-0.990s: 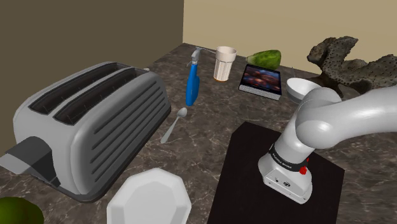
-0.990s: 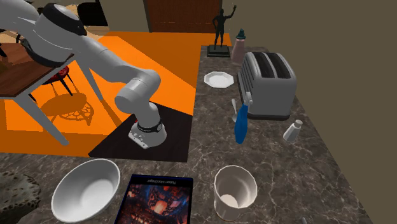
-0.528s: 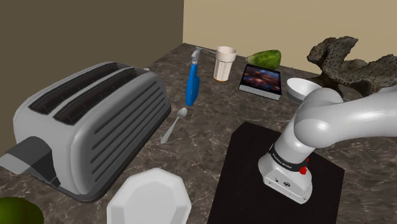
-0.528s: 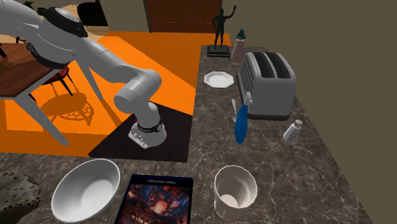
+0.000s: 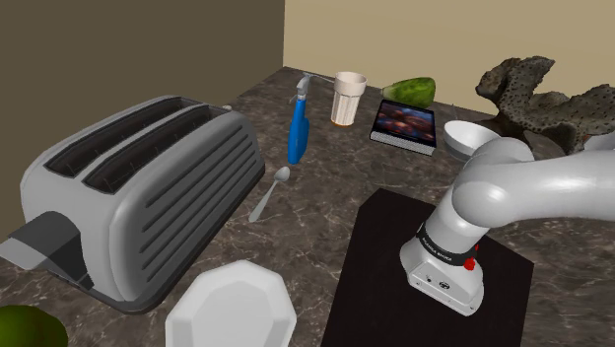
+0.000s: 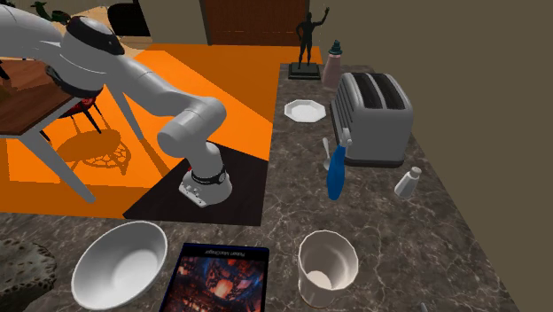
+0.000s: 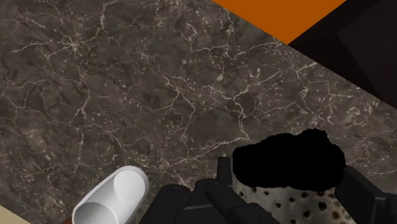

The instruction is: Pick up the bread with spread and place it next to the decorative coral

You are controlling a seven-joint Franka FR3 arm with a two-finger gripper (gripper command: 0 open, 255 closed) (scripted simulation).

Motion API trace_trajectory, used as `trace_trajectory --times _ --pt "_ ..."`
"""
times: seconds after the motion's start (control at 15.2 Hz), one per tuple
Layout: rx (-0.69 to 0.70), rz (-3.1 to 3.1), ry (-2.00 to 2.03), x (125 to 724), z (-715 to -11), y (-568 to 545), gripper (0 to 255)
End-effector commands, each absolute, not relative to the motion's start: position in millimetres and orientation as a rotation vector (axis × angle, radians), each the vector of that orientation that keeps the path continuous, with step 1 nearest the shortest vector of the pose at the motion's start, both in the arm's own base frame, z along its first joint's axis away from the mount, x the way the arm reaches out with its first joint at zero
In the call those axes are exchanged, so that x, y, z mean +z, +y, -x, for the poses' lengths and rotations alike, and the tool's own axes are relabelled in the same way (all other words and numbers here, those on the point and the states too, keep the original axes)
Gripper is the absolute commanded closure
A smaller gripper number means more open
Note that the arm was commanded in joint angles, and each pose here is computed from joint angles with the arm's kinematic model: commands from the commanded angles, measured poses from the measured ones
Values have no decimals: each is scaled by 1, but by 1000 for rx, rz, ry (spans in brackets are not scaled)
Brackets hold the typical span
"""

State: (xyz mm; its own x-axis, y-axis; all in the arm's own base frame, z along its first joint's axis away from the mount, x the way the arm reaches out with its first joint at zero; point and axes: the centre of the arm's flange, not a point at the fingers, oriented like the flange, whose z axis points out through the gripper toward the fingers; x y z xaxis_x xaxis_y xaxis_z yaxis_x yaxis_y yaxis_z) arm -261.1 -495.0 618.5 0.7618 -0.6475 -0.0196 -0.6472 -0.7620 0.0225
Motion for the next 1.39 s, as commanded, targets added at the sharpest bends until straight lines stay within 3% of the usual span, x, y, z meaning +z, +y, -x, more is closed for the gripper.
trace_trajectory --times 0.0,1.32 --pt "-41 -2935 -1078 609 261 -495 255" --pt "-41 -2935 -1078 503 261 -495 255"
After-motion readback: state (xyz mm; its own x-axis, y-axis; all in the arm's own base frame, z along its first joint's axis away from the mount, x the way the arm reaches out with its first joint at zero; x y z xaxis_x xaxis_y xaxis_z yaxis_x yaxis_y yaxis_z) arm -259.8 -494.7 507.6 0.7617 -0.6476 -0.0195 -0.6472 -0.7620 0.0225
